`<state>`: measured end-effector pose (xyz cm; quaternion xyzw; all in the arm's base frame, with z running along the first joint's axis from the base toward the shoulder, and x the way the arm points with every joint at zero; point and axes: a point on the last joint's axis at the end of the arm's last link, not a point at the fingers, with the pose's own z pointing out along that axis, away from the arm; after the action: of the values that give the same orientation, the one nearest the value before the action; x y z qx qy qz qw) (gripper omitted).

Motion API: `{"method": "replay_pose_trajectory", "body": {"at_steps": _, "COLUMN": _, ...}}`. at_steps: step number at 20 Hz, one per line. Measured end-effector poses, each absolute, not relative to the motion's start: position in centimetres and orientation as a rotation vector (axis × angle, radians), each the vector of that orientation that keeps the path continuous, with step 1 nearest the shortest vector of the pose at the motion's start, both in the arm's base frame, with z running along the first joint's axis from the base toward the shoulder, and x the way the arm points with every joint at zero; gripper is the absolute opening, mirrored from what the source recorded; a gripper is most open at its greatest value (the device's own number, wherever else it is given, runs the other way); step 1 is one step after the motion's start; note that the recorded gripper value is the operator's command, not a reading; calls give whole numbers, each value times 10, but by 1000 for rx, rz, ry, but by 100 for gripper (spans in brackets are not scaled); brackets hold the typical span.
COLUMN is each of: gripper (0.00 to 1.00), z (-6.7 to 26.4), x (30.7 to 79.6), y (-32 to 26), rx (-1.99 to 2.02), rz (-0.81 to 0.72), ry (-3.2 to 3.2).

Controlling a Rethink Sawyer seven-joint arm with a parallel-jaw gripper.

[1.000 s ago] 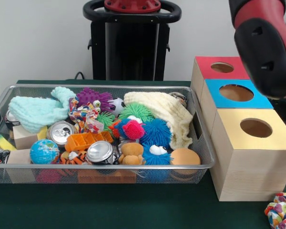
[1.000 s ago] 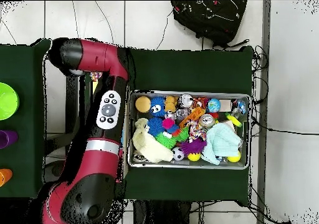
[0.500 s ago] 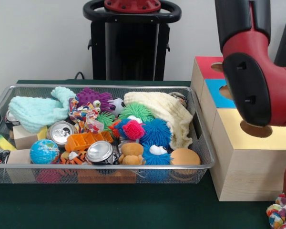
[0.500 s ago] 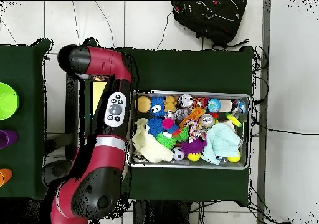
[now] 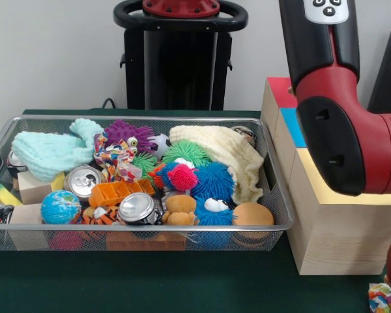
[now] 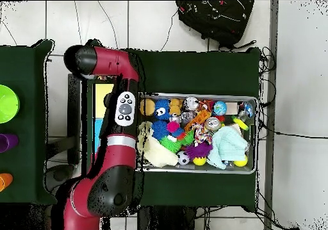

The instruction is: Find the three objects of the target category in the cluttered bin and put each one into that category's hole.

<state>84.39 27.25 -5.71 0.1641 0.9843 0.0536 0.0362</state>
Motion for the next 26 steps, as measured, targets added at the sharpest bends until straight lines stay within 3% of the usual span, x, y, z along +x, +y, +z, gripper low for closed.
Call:
{"method": "replay_pose_trajectory", "body": {"at_steps": 16, "gripper": 100, "z": -65, "x": 852, "y": 282, "rx": 406, "rz": 147, "ry": 3008}}
{"method": "replay_pose_trajectory", "body": {"at_steps": 17, "gripper": 0, "z": -65, "x": 852, "y": 283, "rx": 400, "rz": 143, "ry": 3006}}
{"method": "replay_pose_trajectory", "body": {"at_steps": 26, "gripper": 0, "z": -67, "x": 856, "y": 290, "rx": 408, "rz": 191, "ry": 2976}}
